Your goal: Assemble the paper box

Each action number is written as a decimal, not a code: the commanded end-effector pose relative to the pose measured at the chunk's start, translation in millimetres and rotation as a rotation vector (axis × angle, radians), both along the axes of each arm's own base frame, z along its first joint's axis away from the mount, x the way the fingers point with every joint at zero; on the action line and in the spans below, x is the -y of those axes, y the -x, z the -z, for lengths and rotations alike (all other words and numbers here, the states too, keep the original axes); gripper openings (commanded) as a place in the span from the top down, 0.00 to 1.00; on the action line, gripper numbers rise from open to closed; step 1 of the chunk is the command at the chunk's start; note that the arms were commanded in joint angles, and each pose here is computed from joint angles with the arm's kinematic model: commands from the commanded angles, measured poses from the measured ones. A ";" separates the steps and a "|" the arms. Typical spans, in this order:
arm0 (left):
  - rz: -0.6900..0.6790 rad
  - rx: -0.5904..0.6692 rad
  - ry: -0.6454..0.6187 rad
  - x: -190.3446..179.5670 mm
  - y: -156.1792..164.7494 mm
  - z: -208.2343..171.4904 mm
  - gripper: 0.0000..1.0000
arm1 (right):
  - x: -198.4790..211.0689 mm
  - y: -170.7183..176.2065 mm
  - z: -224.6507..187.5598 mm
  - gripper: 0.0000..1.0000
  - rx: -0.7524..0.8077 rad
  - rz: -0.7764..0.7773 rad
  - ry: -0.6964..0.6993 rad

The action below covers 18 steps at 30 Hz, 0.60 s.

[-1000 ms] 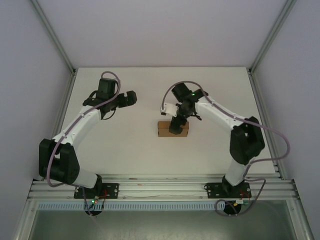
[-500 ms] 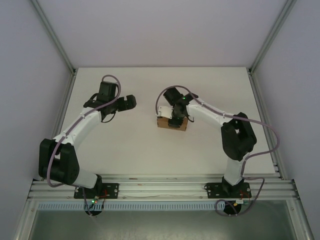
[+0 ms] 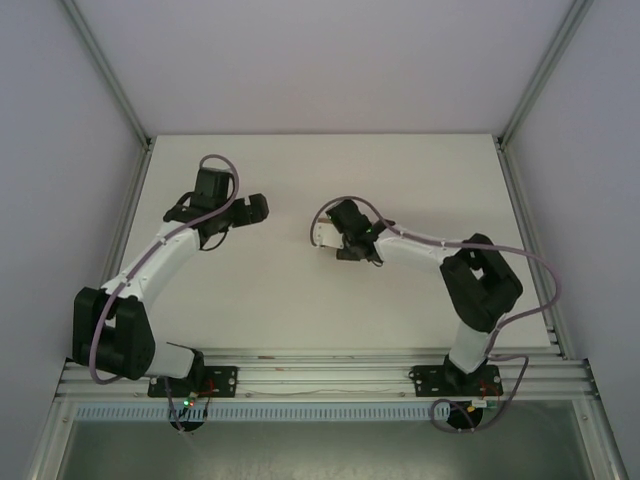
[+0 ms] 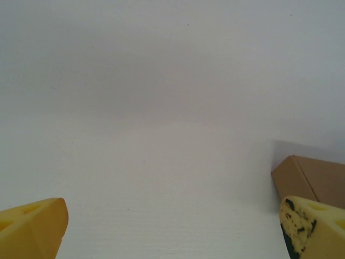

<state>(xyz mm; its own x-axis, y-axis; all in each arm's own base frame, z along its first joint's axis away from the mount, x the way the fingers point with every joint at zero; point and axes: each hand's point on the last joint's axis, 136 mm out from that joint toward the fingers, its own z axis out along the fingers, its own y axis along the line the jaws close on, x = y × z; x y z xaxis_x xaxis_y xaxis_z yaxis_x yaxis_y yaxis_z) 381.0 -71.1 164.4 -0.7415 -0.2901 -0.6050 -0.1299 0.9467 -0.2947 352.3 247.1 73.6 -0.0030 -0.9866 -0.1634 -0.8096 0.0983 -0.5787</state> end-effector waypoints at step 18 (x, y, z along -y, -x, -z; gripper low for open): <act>-0.217 0.301 -0.244 -77.1 -12.0 -21.8 0.00 | 57.4 22.6 -109.8 0.00 0.118 0.464 -0.736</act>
<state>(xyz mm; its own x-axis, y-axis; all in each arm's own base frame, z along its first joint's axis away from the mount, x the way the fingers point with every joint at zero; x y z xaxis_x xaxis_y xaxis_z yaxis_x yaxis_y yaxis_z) 384.8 -27.0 165.0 -0.6100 -0.2548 -0.7503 -0.1983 0.9658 -0.1668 307.4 205.9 149.3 -0.2465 -0.7843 -0.5694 -0.6996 0.5505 -0.4555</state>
